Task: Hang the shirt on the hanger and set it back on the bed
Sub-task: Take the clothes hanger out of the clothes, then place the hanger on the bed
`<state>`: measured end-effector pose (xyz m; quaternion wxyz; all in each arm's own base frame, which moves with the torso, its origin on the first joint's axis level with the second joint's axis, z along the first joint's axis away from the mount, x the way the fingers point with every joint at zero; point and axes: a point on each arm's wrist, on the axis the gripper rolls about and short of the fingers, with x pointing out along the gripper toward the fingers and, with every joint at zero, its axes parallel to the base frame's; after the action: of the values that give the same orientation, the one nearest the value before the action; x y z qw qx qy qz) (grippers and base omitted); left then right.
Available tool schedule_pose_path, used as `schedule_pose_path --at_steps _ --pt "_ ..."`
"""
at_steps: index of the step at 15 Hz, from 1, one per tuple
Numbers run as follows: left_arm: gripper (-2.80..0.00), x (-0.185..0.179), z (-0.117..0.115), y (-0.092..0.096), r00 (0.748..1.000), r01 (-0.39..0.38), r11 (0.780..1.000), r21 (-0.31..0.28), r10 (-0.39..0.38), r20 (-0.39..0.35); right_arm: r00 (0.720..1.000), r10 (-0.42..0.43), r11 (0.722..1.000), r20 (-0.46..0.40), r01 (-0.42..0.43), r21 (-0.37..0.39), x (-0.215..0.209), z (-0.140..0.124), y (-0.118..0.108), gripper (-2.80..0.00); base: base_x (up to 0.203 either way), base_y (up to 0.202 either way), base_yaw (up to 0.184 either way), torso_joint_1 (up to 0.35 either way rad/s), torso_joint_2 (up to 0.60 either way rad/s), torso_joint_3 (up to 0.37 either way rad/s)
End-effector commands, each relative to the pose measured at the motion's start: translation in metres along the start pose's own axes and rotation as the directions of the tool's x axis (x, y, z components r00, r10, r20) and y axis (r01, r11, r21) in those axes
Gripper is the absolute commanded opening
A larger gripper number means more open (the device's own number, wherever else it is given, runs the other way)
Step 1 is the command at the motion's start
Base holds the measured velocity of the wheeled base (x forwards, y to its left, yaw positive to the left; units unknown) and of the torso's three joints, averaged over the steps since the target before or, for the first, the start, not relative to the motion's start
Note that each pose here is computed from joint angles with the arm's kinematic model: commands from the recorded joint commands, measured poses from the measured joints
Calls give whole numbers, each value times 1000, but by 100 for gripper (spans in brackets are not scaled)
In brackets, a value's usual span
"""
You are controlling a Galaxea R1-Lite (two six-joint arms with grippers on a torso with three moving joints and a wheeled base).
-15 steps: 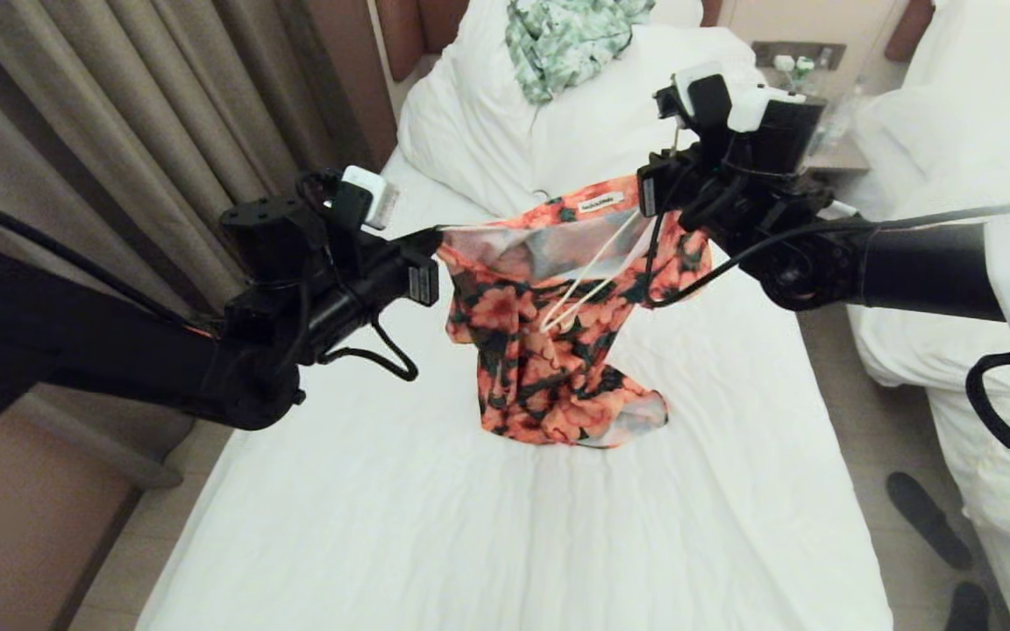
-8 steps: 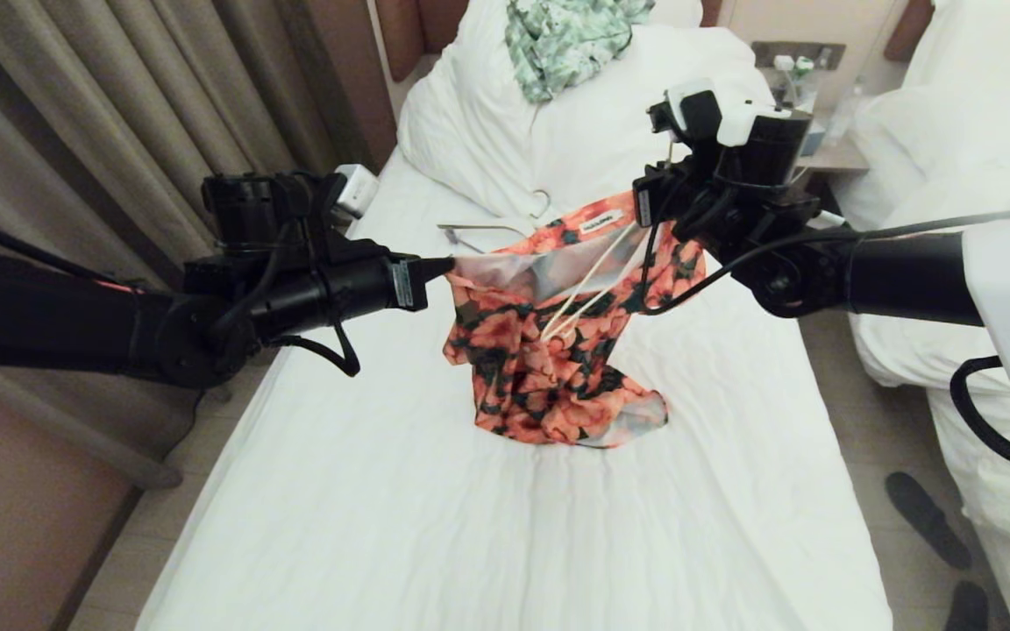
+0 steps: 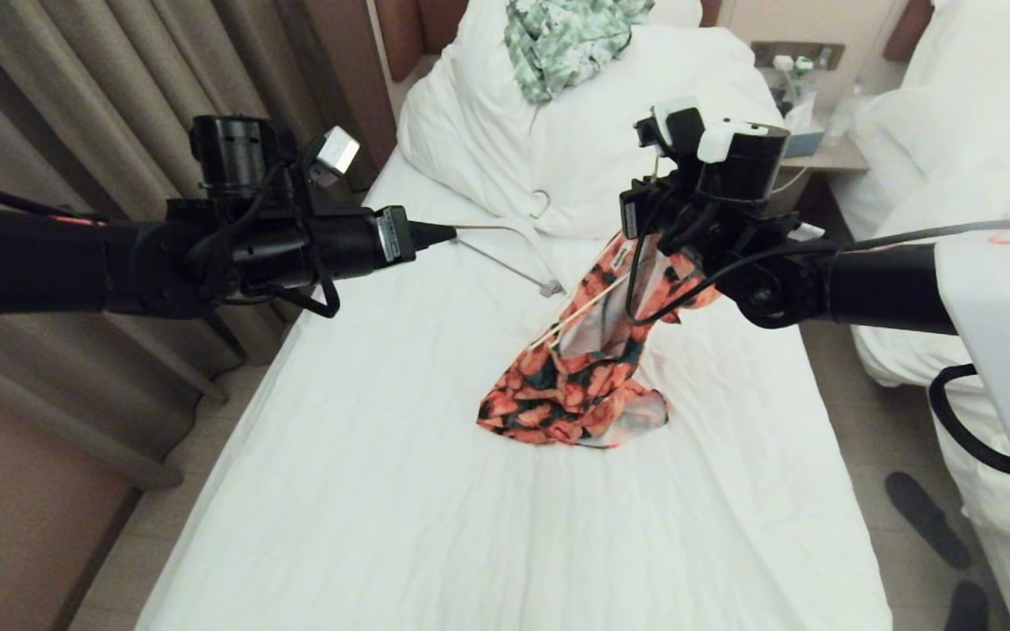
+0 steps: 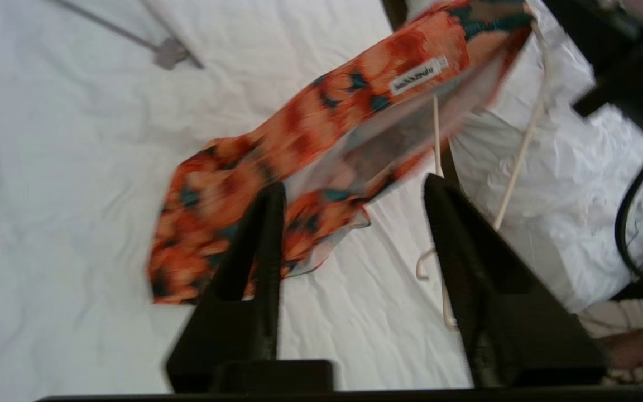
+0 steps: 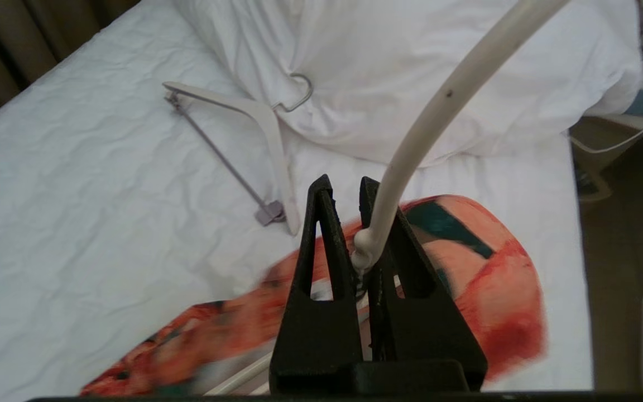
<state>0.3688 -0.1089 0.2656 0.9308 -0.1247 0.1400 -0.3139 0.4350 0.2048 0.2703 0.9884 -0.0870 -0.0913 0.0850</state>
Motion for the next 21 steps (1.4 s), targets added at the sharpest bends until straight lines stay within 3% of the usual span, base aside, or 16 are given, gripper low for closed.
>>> schedule_pose_path --at_steps 1,2,5,8,11,13,16,21 --pt "0 8 6 13 999 -38 998 -58 36 -34 1000 5 1000 -12 -5 11 2 -7 4 -280 0 0 0 0 0 0" --pt "-280 10 6 23 997 -63 995 -73 60 -40 1000 11 999 -20 -10 41 3 -11 7 -280 0 0 0 0 0 0" --pt "-280 10 14 39 993 -121 989 -80 121 -9 998 30 984 -55 -20 175 6 -24 15 -280 0 0 0 0 0 0" --pt "-280 6 26 44 972 -222 972 -80 226 56 989 52 942 -136 -3 335 11 -49 26 -280 0 0 0 0 0 0" --pt "-280 4 31 46 960 -259 962 -82 266 83 977 49 929 -205 31 369 12 -64 25 -280 0 0 0 0 0 0" --pt "-280 4 32 45 956 -271 959 -81 278 89 957 34 955 -288 54 292 11 -73 21 -280 0 0 0 0 0 0" --pt "-280 4 32 43 952 -285 955 -81 291 92 914 21 996 -405 16 89 14 -100 15 -280 0 0 0 0 0 0" --pt "-280 4 34 39 940 -314 946 -80 322 113 896 5 990 -445 -68 -125 27 -167 29 -280 0 0 0 0 0 0"
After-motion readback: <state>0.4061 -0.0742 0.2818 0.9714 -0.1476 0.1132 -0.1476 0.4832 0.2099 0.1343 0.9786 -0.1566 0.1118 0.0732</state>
